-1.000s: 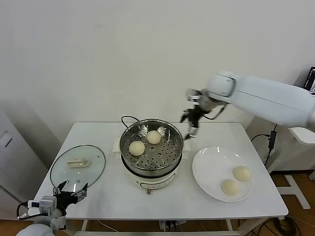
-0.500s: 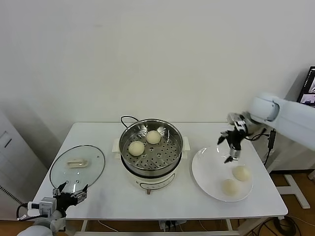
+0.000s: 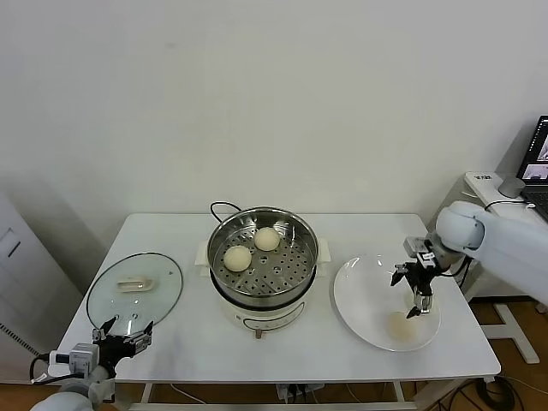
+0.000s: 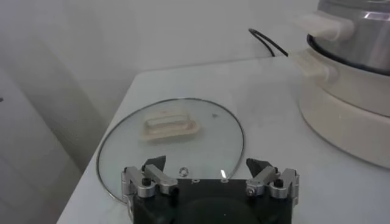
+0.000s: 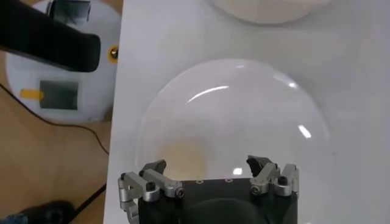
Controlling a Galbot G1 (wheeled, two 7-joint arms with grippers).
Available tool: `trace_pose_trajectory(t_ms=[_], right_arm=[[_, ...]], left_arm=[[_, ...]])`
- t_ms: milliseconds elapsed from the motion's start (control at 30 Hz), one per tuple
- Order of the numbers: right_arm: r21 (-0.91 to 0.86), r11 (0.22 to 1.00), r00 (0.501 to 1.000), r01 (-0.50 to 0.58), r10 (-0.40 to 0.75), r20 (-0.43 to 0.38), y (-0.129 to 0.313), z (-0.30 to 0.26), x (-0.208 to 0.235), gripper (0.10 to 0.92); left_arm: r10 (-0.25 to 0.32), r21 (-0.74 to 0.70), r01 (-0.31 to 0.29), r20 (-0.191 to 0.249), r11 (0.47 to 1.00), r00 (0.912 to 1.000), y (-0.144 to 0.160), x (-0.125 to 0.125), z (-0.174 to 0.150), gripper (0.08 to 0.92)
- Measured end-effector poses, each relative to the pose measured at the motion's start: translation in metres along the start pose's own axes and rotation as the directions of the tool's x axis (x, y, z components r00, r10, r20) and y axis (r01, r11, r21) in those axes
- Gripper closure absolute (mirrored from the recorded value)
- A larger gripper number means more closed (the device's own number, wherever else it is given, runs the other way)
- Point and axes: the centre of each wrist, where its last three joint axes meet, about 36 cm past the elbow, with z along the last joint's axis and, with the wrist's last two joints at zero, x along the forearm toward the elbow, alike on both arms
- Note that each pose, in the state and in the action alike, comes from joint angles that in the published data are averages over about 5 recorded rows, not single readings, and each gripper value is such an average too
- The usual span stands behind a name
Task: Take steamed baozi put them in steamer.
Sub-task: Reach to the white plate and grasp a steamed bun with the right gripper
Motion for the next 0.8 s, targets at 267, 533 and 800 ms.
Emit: trace_pose_trajectory(t_ms=[267,533,800], right_arm=[[0.003,1.000,1.000,0.015,-0.015,-0.007,0.004,0.006,-0.028,0.200],[0.005,0.999,0.999,0.032,-0.032,-0.013,0.008,0.009,-0.049,0.201],[0.001,1.000,0.999,0.031,-0.031,-0.014,0.010,0.010,-0.059,0.376]], left_arm=[[-0.003,0.004,0.003,-0.005,1.000,1.0000,-0.001,0.000,0.003,0.177],[-0.006,0.004,0.006,-0.005,1.000,1.0000,-0.002,0.000,0.003,0.177],[-0.008,0.002,0.008,-0.009,1.000,0.9999,-0.003,0.000,0.005,0.177]])
